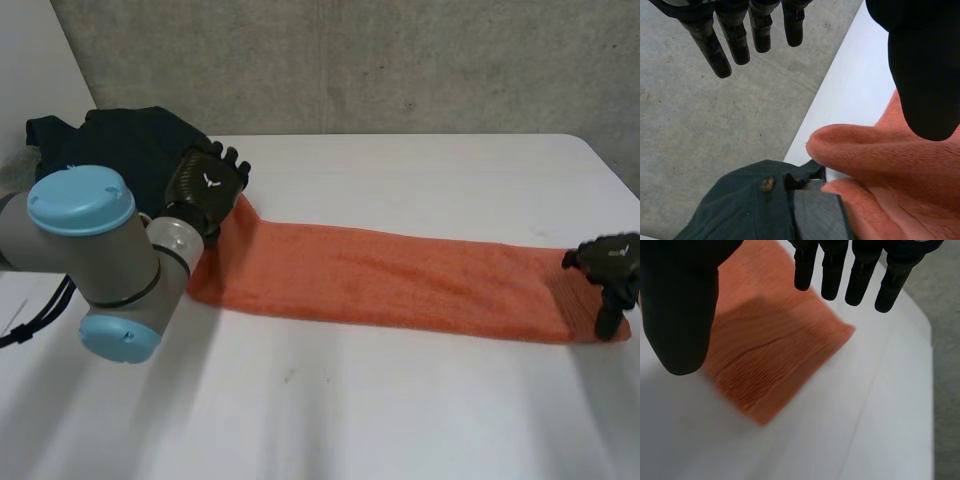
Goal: Fold the laundry.
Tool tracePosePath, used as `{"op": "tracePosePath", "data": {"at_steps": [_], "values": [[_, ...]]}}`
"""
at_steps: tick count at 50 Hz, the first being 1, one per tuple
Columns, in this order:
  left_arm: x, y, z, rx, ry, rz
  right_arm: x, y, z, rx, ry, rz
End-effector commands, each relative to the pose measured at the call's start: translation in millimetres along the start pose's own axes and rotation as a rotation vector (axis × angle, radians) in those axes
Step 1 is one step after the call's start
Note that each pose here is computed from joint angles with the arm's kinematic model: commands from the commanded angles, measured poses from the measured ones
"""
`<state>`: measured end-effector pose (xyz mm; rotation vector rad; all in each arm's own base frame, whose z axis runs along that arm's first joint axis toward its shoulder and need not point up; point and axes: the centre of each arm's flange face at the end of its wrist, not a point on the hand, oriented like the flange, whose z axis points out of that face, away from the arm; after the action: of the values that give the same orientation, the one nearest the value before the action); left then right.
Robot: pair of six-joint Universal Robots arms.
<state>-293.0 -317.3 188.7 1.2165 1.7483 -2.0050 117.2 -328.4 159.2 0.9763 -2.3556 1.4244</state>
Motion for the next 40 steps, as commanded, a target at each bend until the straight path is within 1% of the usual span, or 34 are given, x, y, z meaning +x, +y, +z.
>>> {"op": "tracePosePath", "data": {"at_steps": [1,4,7,8,9,12,13,17,20,21,23,24,27,28,30,31,34,35,38,39,40], "values": [[3.1,4.9,-2.6,-0.001,0.001,-0.014,-8.4,18.9,12.7,0.057,0.055,-0.015],[2.5,5.4,-2.4,-0.003,-0.001,-0.021,-15.1,29.5,23.7,0.045,0.051,-0.019],[1.5,4.4,-2.9,0.0,-0.003,-0.028,-9.2,35.8,33.0,0.03,0.095,-0.03],[-0.4,2.3,-3.8,0.004,-0.007,-0.036,-5.5,36.2,34.4,0.036,0.122,-0.036],[-2.4,0.5,-4.5,0.008,-0.013,-0.039,11.6,36.2,37.2,0.045,0.218,-0.044],[-8.6,-5.4,-9.1,0.02,-0.024,-0.055,33.5,29.4,33.9,0.083,0.335,-0.081],[-10.1,-7.1,-10.4,0.024,-0.027,-0.058,46.3,26.0,29.5,0.09,0.389,-0.12],[-17.6,-14.2,-17.2,0.038,-0.041,-0.072,77.3,21.8,23.3,0.066,0.485,-0.251],[-21.2,-15.9,-23.5,0.038,-0.046,-0.076,86.7,17.9,23.9,0.053,0.522,-0.34],[-22.0,-15.0,-24.4,0.035,-0.047,-0.076,92.5,13.8,24.4,0.051,0.544,-0.394],[-24.9,-13.1,-28.0,0.027,-0.052,-0.08,94.4,7.8,25.4,0.066,0.554,-0.436],[-25.4,-12.0,-29.1,0.022,-0.052,-0.081,89.3,-3.3,26.9,0.103,0.556,-0.48],[-27.1,-7.5,-34.2,0.005,-0.053,-0.088,57.7,-37.2,27.4,0.242,0.517,-0.535],[-26.9,-7.4,-35.5,0.004,-0.052,-0.09,32.0,-61.4,24.9,0.355,0.478,-0.571],[-26.2,-6.1,-39.0,-0.003,-0.048,-0.093,6.5,-82.3,19.9,0.47,0.438,-0.605],[-25.9,-5.9,-39.9,-0.004,-0.047,-0.095,-20.1,-101.5,12.3,0.586,0.394,-0.638],[-25.2,-5.6,-44.5,-0.008,-0.043,-0.101,-59.1,-121.5,0.8,0.742,0.313,-0.68],[-25.7,-6.1,-45.3,-0.007,-0.044,-0.103,-89.0,-129.6,-6.0,0.838,0.242,-0.709],[-25.9,-6.7,-49.5,-0.008,-0.043,-0.107,-140.7,-136.7,-17.0,0.973,0.108,-0.746],[-26.1,-7.0,-50.6,-0.008,-0.043,-0.109,-177.1,-138.9,-25.5,1.041,0.021,-0.762],[-25.6,-6.5,-51.3,-0.009,-0.042,-0.111,-196.4,-138.1,-30.7,1.072,-0.033,-0.771]]}}
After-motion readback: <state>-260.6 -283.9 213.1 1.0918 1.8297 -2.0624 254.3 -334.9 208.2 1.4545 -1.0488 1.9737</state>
